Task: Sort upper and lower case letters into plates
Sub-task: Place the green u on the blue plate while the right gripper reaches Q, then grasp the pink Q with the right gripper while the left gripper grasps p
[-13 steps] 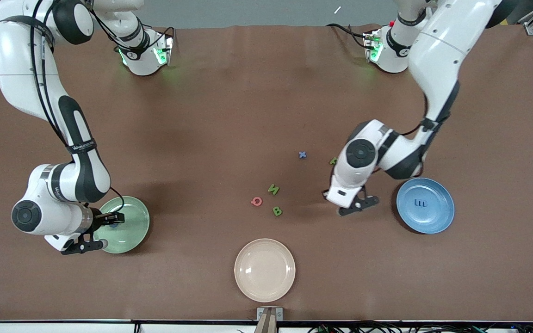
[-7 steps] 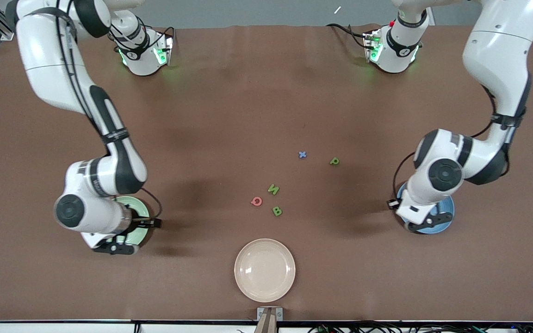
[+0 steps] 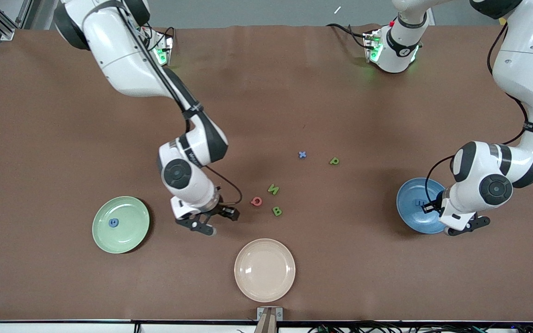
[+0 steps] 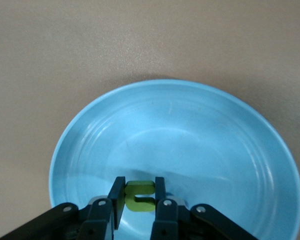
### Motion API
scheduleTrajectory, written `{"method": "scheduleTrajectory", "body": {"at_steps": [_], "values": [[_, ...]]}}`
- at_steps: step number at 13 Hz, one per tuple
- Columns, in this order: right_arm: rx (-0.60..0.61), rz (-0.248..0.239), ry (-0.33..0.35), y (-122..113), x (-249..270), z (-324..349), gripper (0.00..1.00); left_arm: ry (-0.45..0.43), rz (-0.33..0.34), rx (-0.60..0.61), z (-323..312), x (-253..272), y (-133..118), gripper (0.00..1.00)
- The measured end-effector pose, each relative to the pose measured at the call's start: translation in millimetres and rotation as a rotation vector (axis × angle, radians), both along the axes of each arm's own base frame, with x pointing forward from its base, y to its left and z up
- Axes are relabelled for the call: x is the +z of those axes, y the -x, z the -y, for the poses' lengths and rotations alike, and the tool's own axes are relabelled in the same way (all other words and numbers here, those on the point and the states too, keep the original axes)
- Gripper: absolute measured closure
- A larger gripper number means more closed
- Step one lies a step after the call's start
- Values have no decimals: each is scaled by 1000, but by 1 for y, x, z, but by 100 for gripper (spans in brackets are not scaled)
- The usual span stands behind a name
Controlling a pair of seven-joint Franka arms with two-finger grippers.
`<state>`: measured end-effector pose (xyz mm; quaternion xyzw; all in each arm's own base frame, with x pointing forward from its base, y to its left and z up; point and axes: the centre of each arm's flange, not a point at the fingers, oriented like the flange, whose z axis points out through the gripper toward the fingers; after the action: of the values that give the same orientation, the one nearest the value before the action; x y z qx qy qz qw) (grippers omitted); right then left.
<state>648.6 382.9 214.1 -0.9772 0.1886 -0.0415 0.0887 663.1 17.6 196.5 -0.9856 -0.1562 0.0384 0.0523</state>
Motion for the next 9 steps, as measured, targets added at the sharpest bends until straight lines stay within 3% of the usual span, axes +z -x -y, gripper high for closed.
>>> {"method": "scheduleTrajectory", "body": {"at_steps": [4,6,9], "values": [[-7,19,-13,22,-23,-61,13,4,14,-13,8,9,-6,24],[29,38,19,29,-27,-75,13,8,3,-43,34,34,-6,4],[99,49,113,37,-36,-78,14,19,-5,21,104,67,8,9]]}}
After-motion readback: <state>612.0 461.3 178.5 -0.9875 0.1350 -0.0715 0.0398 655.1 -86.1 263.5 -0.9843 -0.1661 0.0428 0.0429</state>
